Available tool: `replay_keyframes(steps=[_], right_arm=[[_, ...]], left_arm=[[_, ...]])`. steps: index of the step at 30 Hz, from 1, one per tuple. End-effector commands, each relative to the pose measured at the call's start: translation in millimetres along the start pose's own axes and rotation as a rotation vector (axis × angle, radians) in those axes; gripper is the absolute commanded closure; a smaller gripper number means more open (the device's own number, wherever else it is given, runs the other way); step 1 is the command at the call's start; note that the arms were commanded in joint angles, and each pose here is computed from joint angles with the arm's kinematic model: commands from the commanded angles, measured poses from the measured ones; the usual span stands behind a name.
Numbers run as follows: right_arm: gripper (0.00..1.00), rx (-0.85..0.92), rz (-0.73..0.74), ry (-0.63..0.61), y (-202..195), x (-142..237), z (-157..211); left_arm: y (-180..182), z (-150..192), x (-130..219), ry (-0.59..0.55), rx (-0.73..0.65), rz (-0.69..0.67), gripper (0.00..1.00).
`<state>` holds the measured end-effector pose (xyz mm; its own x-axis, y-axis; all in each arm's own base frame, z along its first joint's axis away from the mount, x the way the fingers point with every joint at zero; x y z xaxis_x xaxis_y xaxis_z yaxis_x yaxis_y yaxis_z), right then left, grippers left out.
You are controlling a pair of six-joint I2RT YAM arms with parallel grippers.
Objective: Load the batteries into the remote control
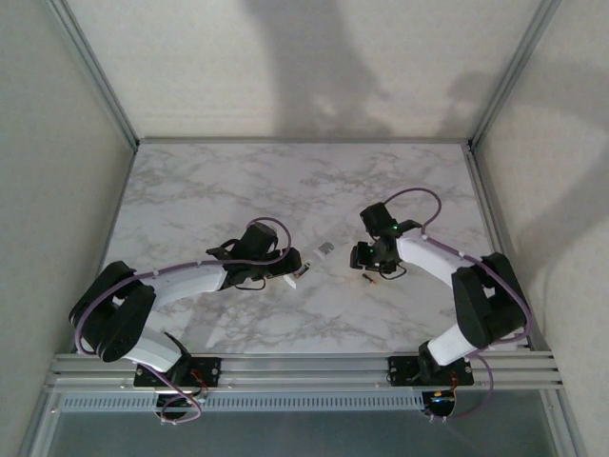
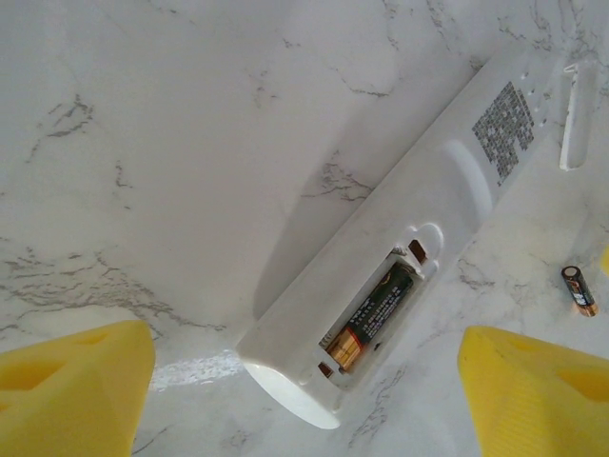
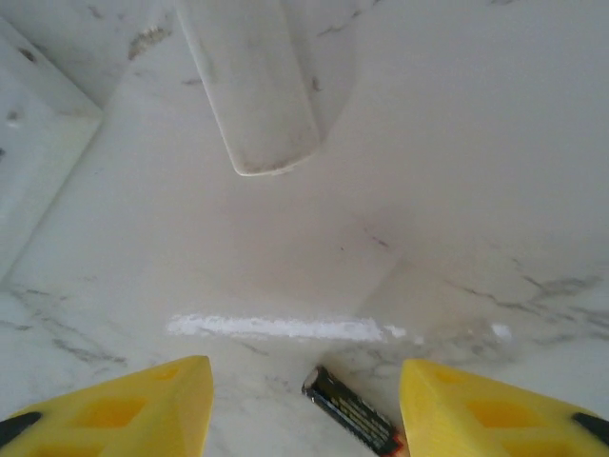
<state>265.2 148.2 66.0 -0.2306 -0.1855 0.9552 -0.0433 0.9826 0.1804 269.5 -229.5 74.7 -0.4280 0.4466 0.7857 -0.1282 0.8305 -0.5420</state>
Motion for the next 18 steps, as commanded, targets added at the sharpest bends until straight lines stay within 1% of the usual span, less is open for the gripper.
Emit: replay_keyframes(steps=[1,5,7,11,18], right_arm=[[0.44,-0.156,0.029,-0.042,-7,22,2],[0.44,-0.346,-0.019,-0.053,-7,29,14],[0.45,-0.451,-0.028,-0.051,-10,28,21],[0.5,-0.682,-0.035,-0.062,-18,24,33],[0.54,-1.039,-0.085,-0.094,-24,15,38]], left_arm=[[0,-7,7,-0.039,-0.006,-0.027,0.12],[-1,-15,11,-0.064,-0.011,-0.026,0.07],[-3,-18,12,-0.07,-0.018,-0.023,0.06],[-6,-23,14,-0.08,-0.035,-0.023,0.06],[-9,-30,23,-0.102,-0.049,-0.011,0.05]])
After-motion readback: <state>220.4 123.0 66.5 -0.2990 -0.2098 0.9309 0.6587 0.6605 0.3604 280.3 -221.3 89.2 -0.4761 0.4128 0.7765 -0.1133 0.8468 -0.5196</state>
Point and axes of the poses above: each hand's point on the last joint's axis, 136 mm out from that joint toward the fingers, its own x axis back along the fingers, its own y axis along the line the jaws close on, z = x × y, the point moved 2 cm from there along x, back along the fingers, and after that the axes turned 5 degrees about x, right-handed, at the moved point
